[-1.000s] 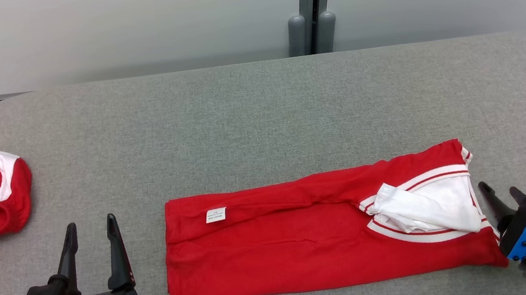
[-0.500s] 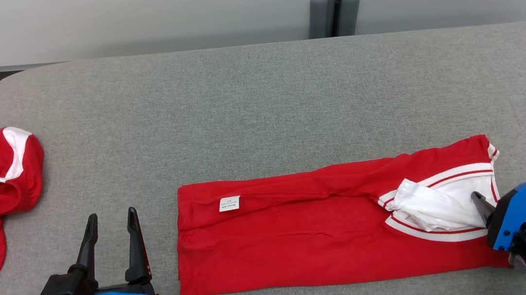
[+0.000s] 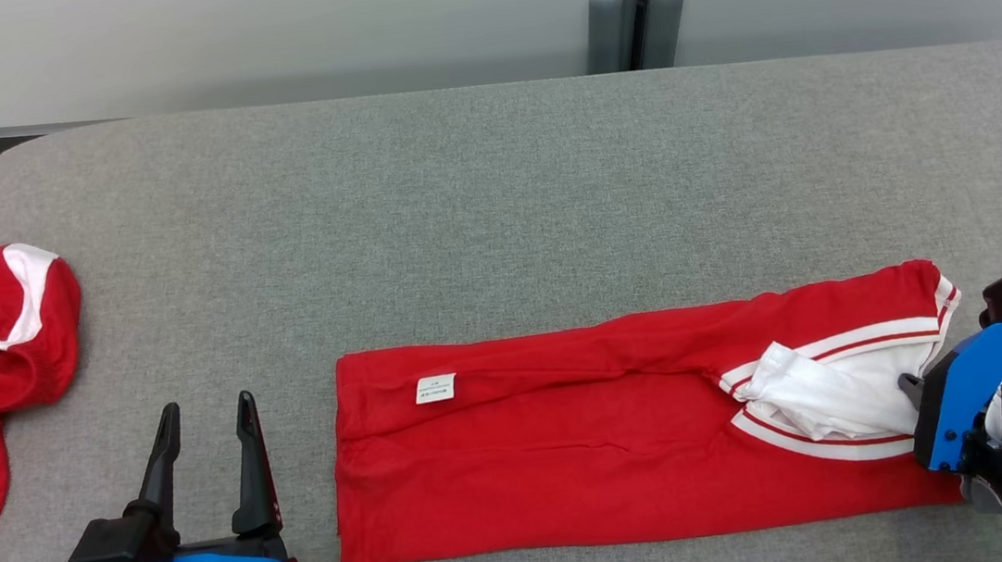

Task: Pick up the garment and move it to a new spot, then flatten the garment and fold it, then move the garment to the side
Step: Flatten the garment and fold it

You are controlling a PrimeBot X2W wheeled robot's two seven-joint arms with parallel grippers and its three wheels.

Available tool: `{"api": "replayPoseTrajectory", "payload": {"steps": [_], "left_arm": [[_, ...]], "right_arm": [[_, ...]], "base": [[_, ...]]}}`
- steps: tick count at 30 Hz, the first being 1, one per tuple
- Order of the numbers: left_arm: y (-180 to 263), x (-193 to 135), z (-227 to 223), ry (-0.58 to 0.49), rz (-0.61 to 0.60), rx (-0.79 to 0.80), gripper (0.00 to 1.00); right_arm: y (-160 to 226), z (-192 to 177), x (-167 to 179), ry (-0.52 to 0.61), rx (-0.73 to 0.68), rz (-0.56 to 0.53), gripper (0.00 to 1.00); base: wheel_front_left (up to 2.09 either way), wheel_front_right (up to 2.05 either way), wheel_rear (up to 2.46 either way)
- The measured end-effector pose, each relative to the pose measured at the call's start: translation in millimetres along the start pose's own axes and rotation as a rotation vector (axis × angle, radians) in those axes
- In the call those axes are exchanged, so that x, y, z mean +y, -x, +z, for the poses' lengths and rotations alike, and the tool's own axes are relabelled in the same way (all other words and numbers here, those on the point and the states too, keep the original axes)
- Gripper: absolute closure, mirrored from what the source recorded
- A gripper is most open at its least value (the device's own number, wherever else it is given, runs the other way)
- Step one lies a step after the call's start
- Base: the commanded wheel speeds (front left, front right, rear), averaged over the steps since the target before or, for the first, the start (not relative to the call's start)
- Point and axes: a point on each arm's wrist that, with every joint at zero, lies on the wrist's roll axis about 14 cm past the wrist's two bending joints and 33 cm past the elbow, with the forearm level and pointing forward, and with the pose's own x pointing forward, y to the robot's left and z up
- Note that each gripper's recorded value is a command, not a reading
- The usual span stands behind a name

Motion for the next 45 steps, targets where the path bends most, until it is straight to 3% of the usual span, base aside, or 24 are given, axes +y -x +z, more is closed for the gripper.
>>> {"api": "replayPoseTrajectory", "payload": {"steps": [7,18,22,27,36,45], "left_arm": [[-1,-2,0,-0.003,-0.009,-0.002,0.00],[-2,-4,4,-0.016,-0.023,-0.014,0.00],[-2,-5,5,-0.025,-0.030,-0.014,0.00],[-1,-7,7,-0.030,-0.041,-0.022,0.00],[3,-8,10,-0.030,-0.045,-0.030,0.00],[9,-6,9,-0.024,-0.032,-0.026,0.00]], "right_arm": [[9,14,-12,-0.028,-0.067,-0.010,1.00],[72,50,-109,-0.085,-0.254,-0.233,1.00],[92,58,-116,-0.071,-0.289,-0.266,1.00],[99,68,-75,0.003,-0.323,-0.184,1.00],[84,49,60,0.234,-0.238,0.124,1.00],[63,35,171,0.366,-0.166,0.389,1.00]], "base": [[0.00,0.00,0.00],[0.00,0.00,0.00],[0.00,0.00,0.00],[0.00,0.00,0.00],[0.00,0.00,0.00],[0.00,0.00,0.00]]}}
